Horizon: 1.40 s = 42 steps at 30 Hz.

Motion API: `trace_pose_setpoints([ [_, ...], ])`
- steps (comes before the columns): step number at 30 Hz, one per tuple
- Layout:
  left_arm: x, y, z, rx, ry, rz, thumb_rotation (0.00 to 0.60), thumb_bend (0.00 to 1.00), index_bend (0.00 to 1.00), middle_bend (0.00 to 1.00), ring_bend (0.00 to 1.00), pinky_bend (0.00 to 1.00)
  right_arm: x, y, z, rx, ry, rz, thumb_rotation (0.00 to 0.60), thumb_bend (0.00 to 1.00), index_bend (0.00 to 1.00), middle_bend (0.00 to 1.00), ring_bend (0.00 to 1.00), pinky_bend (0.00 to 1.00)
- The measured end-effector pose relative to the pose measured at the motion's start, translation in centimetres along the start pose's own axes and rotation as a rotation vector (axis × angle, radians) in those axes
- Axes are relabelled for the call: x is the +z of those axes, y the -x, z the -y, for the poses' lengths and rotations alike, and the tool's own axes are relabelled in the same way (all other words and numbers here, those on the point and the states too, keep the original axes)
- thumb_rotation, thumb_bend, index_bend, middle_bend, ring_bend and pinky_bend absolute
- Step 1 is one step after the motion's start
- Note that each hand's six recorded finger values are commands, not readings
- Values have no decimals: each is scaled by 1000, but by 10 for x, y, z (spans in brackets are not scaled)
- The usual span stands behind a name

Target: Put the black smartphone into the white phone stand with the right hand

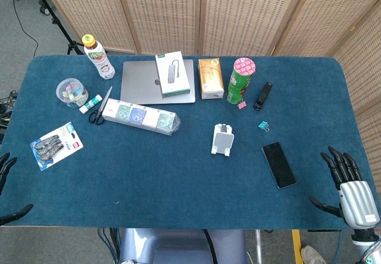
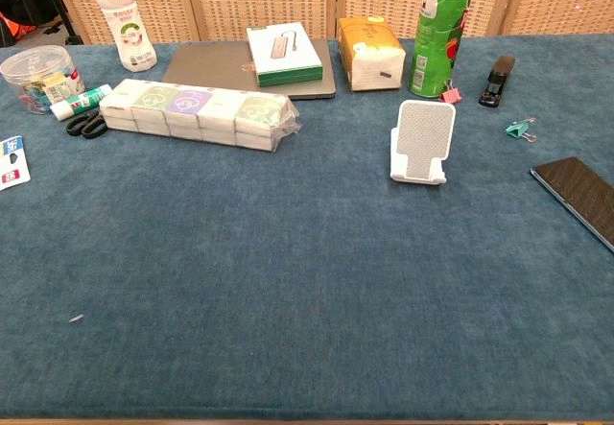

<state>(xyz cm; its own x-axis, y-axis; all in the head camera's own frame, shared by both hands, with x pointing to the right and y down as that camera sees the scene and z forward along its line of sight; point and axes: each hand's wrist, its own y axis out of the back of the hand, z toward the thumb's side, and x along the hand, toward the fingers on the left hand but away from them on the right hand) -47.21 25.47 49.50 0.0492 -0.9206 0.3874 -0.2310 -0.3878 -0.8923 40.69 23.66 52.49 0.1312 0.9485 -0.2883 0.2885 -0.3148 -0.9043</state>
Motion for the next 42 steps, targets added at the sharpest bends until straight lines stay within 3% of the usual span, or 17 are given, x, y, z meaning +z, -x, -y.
trace_pose_setpoints([
  [6, -3, 0, -3, 7, 20, -9, 600, 0, 0, 0, 0, 0, 3, -1, 7, 21, -25, -6, 600, 0, 0, 0, 0, 0],
  [10, -3, 0, -2, 3, 17, -7, 600, 0, 0, 0, 0, 0, 5, 2, 20, 87, -84, -45, 600, 0, 0, 0, 0, 0],
  [17, 0, -3, 1, 0, 4, -2, 600, 0, 0, 0, 0, 0, -21, 37, 38, 216, -334, -114, 600, 0, 0, 0, 0, 0],
  [23, -1, -6, 4, -7, -5, -15, 600, 0, 0, 0, 0, 0, -56, 73, 51, 287, -524, -108, 600, 0, 0, 0, 0, 0],
  [32, 1, -7, 7, -14, -7, -12, 600, 0, 0, 0, 0, 0, -74, 94, 74, 321, -600, -64, 600, 0, 0, 0, 0, 0],
  [42, 0, -5, 6, -10, -2, -10, 600, 0, 0, 0, 0, 0, -61, 103, 97, 355, -665, -134, 600, 0, 0, 0, 0, 0],
])
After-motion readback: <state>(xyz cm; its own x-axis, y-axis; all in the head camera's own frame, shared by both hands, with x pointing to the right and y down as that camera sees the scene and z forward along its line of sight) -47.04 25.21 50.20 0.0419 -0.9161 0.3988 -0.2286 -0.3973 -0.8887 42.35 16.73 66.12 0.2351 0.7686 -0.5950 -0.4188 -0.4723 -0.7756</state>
